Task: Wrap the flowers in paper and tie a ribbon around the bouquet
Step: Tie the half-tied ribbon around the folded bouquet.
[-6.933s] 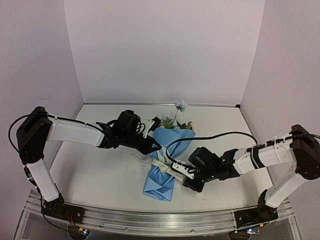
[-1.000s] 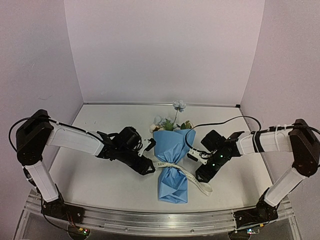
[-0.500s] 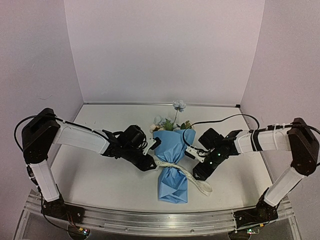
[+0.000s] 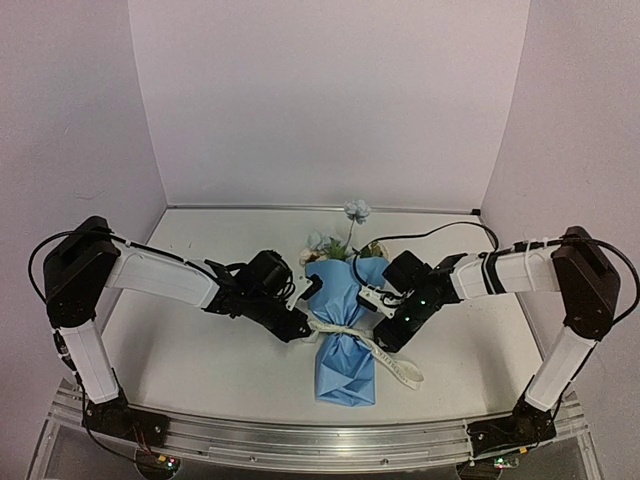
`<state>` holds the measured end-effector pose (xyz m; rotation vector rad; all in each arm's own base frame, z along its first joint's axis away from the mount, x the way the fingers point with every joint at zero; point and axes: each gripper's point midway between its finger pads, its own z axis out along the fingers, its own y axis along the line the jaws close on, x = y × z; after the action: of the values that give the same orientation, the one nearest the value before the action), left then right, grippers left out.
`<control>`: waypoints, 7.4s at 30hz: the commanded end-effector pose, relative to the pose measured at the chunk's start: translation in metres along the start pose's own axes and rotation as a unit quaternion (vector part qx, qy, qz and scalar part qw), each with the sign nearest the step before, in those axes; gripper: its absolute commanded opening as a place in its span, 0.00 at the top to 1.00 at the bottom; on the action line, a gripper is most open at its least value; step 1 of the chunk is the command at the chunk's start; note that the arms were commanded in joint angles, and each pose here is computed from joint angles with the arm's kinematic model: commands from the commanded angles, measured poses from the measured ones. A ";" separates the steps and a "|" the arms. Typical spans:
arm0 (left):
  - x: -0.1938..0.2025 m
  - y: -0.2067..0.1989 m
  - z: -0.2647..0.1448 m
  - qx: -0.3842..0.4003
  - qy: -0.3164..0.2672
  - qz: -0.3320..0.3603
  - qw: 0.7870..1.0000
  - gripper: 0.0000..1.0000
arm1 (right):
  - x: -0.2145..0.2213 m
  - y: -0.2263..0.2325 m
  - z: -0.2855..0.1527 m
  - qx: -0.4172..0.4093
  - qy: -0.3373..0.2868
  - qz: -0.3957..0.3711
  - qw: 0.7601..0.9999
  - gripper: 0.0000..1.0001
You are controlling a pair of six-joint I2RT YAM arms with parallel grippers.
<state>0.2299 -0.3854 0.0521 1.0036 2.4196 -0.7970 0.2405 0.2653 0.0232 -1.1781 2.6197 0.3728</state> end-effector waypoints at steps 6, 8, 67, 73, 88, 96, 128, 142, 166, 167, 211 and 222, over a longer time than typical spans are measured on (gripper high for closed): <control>-0.017 -0.008 -0.014 0.006 -0.030 0.006 1.000 1.00 | -0.041 0.003 -0.006 -0.006 -0.056 0.025 0.998 0.58; -0.016 -0.008 -0.014 0.006 -0.029 0.006 1.000 1.00 | -0.044 0.004 -0.007 -0.007 -0.060 0.029 0.998 0.59; 0.021 0.024 -0.040 -0.065 -0.039 -0.101 0.992 1.00 | -0.025 -0.016 -0.034 0.058 -0.101 0.092 0.989 1.00; 0.023 0.028 -0.038 -0.074 -0.034 -0.105 0.991 1.00 | -0.021 -0.031 -0.039 0.100 -0.107 0.094 0.985 1.00; 0.035 0.032 -0.030 -0.076 -0.019 -0.124 0.989 1.00 | -0.005 -0.051 -0.036 0.133 -0.149 0.175 0.964 1.00; 0.039 0.031 -0.035 -0.071 -0.032 -0.140 0.987 1.00 | -0.015 -0.033 -0.034 0.068 -0.164 0.217 0.960 1.00; -0.036 -0.060 0.014 -0.109 -0.007 0.008 0.994 0.44 | -0.032 -0.016 -0.049 0.034 -0.166 0.219 0.961 1.00; -0.026 -0.058 0.017 -0.107 0.000 0.001 0.994 0.96 | -0.028 -0.020 -0.055 0.048 -0.159 0.201 0.965 1.00; -0.006 -0.051 0.007 -0.109 0.010 -0.011 0.994 1.00 | 0.017 -0.063 -0.052 0.082 -0.134 0.258 0.953 1.00; -0.005 -0.051 0.006 -0.110 0.011 -0.011 0.994 1.00 | 0.018 -0.064 -0.051 0.082 -0.133 0.261 0.953 1.00; -0.040 0.024 -0.078 -0.115 -0.115 -0.162 0.973 0.37 | 0.050 -0.032 -0.081 0.025 -0.048 0.348 0.936 0.56; -0.033 0.036 -0.038 -0.045 -0.086 -0.191 0.977 0.35 | 0.049 -0.024 -0.047 0.056 -0.036 0.361 0.930 0.56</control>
<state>0.2637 -0.3360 0.0802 0.4386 2.5406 -0.7072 0.2109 0.1967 0.0575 -0.1949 2.8908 0.4105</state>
